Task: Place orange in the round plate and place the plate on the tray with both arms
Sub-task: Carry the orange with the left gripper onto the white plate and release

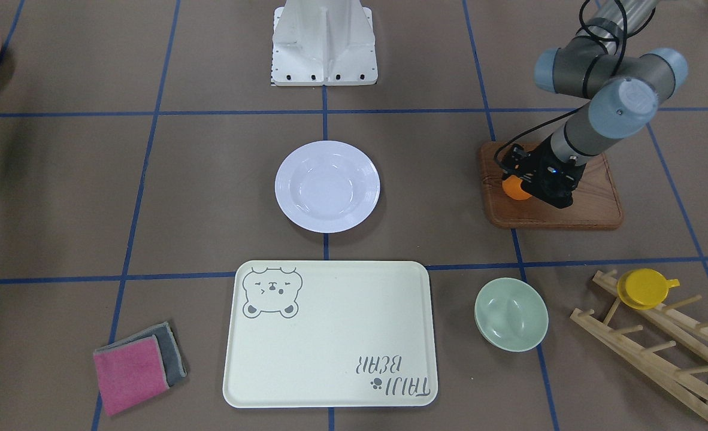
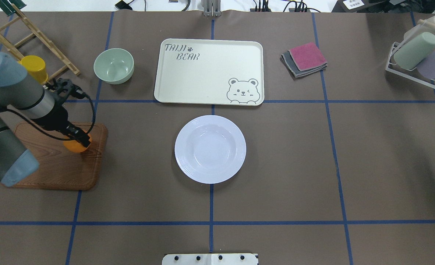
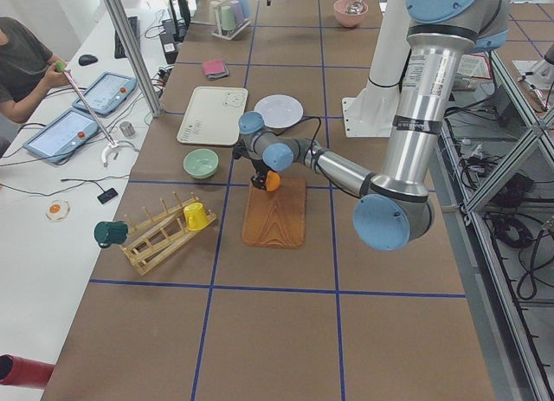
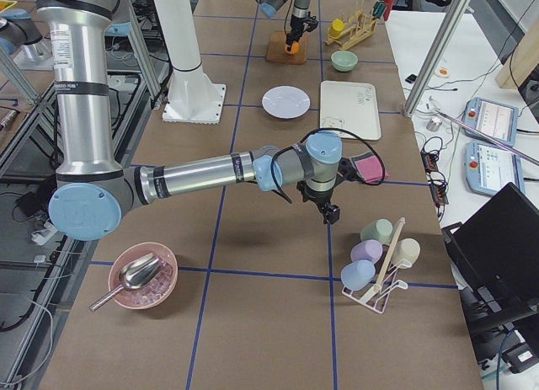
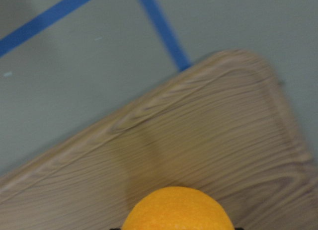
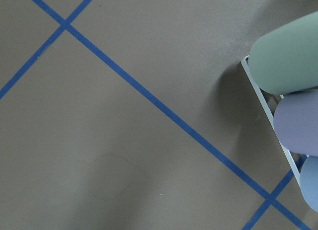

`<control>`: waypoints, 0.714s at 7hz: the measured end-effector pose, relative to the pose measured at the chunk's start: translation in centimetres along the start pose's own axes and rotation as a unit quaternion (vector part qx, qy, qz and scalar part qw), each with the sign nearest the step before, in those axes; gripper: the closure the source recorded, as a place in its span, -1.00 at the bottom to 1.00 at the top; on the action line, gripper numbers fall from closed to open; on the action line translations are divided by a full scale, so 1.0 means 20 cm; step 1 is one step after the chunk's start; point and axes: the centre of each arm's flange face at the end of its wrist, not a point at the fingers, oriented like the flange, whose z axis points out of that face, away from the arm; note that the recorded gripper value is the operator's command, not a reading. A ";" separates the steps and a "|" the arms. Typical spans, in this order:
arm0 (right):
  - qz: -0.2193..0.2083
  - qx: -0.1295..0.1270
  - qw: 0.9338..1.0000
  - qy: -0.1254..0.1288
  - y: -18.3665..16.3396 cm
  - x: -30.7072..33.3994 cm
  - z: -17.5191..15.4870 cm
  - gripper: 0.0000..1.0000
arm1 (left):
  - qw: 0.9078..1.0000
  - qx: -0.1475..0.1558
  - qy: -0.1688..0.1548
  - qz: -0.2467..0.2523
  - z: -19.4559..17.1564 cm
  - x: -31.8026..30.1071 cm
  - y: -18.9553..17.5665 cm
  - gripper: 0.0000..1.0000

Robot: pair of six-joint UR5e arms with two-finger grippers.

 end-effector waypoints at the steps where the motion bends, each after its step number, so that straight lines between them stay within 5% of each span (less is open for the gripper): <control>1: 0.000 0.000 1.000 0.000 0.00 0.00 0.00 -0.99 | 0.999 0.004 0.012 -0.044 -0.11 0.25 -0.17 1.00; 3: -0.001 0.000 1.000 -0.001 0.00 -0.01 0.00 -0.99 | 0.994 0.013 0.024 -0.105 -0.16 0.83 -0.35 1.00; 5: -0.001 0.000 1.000 -0.002 -0.01 -0.01 0.01 -0.99 | 0.990 0.030 0.009 -0.137 -0.01 1.34 -0.44 1.00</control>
